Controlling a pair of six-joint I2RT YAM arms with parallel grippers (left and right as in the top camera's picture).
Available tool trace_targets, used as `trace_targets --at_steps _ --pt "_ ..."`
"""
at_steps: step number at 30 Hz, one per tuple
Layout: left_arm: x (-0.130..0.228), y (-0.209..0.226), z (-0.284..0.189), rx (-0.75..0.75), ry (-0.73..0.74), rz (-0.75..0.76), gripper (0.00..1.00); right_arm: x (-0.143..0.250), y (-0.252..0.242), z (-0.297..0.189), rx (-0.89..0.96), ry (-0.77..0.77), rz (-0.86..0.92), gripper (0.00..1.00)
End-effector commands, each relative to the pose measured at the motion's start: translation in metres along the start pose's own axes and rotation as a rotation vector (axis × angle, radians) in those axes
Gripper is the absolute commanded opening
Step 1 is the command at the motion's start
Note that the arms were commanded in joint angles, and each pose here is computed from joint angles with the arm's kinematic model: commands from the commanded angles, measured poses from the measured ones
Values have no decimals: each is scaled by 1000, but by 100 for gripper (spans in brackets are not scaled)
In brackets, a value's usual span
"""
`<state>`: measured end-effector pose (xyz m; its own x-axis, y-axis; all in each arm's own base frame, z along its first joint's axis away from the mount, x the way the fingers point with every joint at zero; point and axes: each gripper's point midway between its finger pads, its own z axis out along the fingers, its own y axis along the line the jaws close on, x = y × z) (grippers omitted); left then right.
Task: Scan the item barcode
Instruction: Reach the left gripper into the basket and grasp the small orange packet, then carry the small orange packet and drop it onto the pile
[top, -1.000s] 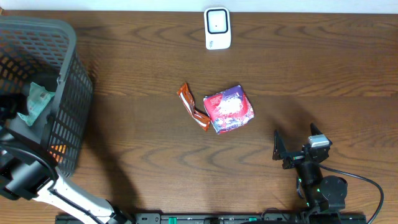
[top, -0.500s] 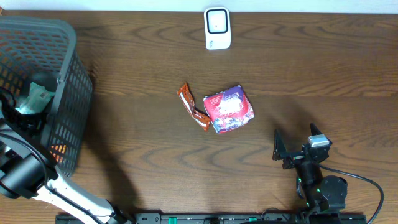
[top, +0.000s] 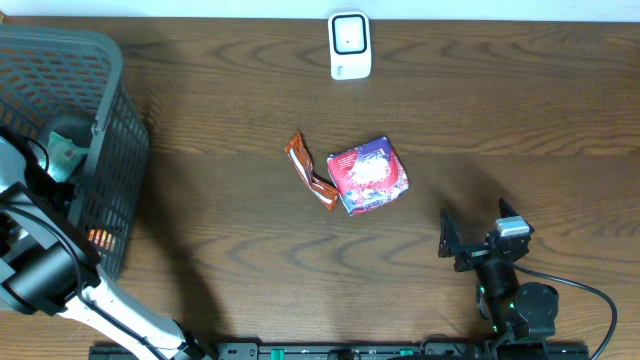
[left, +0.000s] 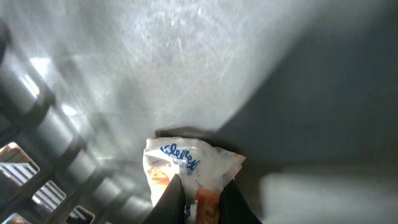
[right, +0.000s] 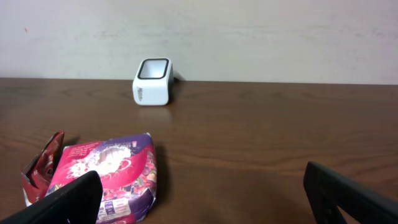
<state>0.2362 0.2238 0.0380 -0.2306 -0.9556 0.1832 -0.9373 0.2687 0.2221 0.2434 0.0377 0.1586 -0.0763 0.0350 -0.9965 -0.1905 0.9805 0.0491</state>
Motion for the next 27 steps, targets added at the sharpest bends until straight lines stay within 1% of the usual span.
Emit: trace_targets --at_steps 1,2,5,7,9,13,15,16,18,21,24,27 --pt "-2 -4 -24 41 -29 19 7 1 1 0 -5 1 -11 99" --pt "-3 -5 -34 55 -44 18 7 0 1 0 -5 1 -11 99" --pt "-5 -16 -86 188 -119 48 7 0 1 0 -5 1 -11 99" --pt "-2 -27 -128 326 -183 60 7 0 1 0 -5 1 -11 99" --pt "6 -40 -178 505 -253 80 7 0 1 0 -5 1 -11 99" --pt "40 -53 -274 868 -375 131 7 0 1 0 -5 1 -11 99" --pt "62 -51 -316 1001 -453 190 7 0 1 0 -5 1 -11 99" --pt "74 -47 -333 1040 -507 226 7 1 1 0 -5 1 -11 99" --pt "101 -42 -357 1079 -603 322 7 1 1 0 -5 1 -11 99" --pt "153 -43 -379 1111 -707 526 7 1 1 0 -5 1 -11 99" --pt "221 -61 -388 1129 -779 846 7 0 1 0 -5 1 -11 99" --pt "284 -84 -375 1119 -772 1164 7 1 1 0 -5 1 -11 99"
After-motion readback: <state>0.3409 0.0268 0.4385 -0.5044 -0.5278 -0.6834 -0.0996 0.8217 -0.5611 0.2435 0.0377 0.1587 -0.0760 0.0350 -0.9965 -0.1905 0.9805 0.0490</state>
